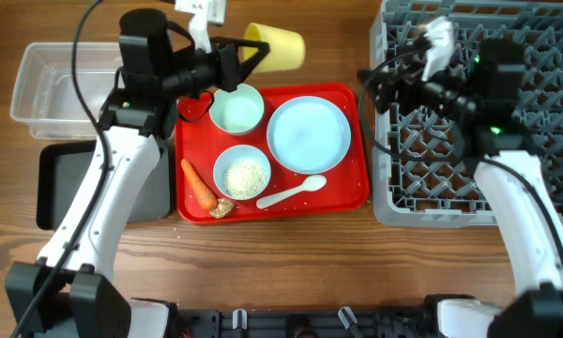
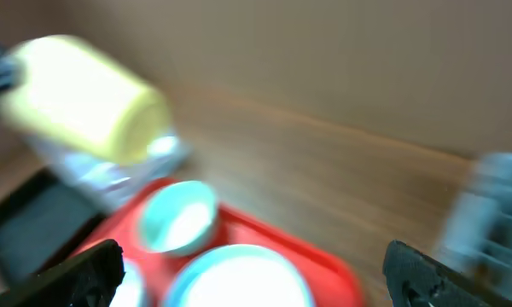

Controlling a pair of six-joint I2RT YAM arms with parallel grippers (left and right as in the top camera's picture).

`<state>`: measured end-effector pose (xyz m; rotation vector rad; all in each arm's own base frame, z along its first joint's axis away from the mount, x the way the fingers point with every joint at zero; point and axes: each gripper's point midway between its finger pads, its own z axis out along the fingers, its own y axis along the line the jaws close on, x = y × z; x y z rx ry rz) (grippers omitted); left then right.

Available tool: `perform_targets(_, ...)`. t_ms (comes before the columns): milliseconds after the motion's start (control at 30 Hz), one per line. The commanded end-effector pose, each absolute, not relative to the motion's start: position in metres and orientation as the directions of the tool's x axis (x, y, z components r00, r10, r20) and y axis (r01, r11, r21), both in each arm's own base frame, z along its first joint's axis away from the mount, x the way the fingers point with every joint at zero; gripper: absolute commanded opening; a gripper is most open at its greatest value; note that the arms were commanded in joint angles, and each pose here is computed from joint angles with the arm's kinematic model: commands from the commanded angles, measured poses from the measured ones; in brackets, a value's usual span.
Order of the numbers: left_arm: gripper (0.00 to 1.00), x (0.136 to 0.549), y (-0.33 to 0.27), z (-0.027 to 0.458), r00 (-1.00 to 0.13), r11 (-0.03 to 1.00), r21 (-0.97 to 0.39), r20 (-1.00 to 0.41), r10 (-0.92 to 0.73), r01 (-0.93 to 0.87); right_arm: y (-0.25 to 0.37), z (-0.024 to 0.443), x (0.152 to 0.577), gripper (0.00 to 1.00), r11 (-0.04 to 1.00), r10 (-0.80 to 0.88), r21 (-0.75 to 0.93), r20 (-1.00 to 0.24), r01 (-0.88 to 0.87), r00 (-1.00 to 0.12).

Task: Sort waste into correct bins and load items into the dishwasher rack
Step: 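Lift the yellow cup and hand it to the right gripper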

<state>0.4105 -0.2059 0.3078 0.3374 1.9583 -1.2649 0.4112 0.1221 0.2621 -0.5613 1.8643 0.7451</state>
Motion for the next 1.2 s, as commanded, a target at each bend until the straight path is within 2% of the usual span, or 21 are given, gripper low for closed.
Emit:
perform_targets(0, 0.04, 0.384, -0.222, 0.320, -0.726, 0.308, -0.718, -0.678, -0.112, 0.624, 0.166, 0.283, 0.365, 1.00, 0.279, -0.039, 0.262, -0.958, -0.924, -0.283)
perform_targets(67, 0.04, 0.379, -0.223, 0.322, -0.731, 0.278, -0.723, -0.676, -0.095, 0.633, 0.171, 0.286, 0.355, 1.00, 0.159, -0.022, 0.241, -0.969, -0.957, -0.247)
perform_targets(100, 0.04, 0.376, -0.224, 0.324, -0.732, 0.260, -0.725, -0.676, -0.085, 0.638, 0.172, 0.285, 0.356, 1.00, 0.143, -0.019, 0.241, -0.969, -0.960, -0.246)
perform_targets(300, 0.04, 0.357, -0.232, 0.330, -0.739, 0.165, -0.732, -0.673, -0.029, 0.661, 0.174, 0.277, 0.361, 1.00, 0.140, -0.019, 0.262, -0.964, -0.955, -0.267)
perform_targets(500, 0.04, 0.338, -0.244, 0.341, -0.724, 0.063, -0.721, -0.690, 0.026, 0.690, 0.183, 0.281, 0.359, 1.00, 0.114, -0.024, 0.215, -0.975, -0.970, -0.219)
perform_targets(1167, 0.04, 0.328, -0.257, 0.342, -0.719, 0.035, -0.718, -0.693, 0.052, 0.695, 0.209, 0.291, 0.349, 0.98, 0.055, -0.027, 0.135, -0.990, -0.989, -0.137)
